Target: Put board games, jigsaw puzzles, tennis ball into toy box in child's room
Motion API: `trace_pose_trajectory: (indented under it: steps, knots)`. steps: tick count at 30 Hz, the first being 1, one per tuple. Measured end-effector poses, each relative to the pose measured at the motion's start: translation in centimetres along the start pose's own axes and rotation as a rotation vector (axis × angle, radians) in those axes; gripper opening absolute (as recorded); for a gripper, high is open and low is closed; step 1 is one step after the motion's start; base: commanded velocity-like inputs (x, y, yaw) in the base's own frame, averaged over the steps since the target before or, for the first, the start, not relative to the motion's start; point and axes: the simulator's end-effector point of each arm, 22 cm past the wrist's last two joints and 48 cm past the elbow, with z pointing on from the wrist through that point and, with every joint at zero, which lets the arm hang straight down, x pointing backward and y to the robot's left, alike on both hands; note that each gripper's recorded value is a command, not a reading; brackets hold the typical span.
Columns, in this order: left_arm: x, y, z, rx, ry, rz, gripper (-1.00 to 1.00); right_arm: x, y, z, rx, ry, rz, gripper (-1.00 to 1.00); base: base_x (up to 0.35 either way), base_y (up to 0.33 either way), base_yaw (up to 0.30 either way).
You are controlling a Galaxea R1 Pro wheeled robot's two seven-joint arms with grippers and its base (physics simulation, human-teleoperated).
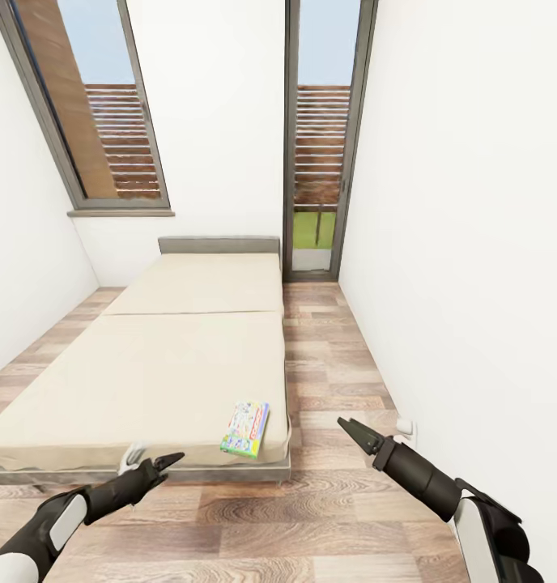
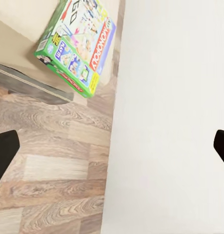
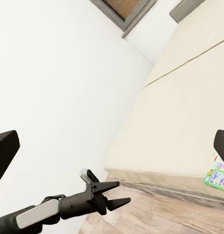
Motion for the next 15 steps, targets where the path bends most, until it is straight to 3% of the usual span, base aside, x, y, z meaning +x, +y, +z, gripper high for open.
trace_pose_trajectory:
  steps: [6, 15]
  knots:
    - [-1.0, -2.5, 0.1, 0.130, -0.011, 0.018, 1.00, 1.2, 0.3, 0.6, -0.038, 0.016, -0.005, 1.00, 0.000, 0.000, 0.000]
    - [-1.6, -2.0, 0.0, 0.166, -0.021, 0.031, 1.00, 2.4, -0.3, 0.9, -0.052, 0.024, -0.006, 1.00, 0.000, 0.000, 0.000]
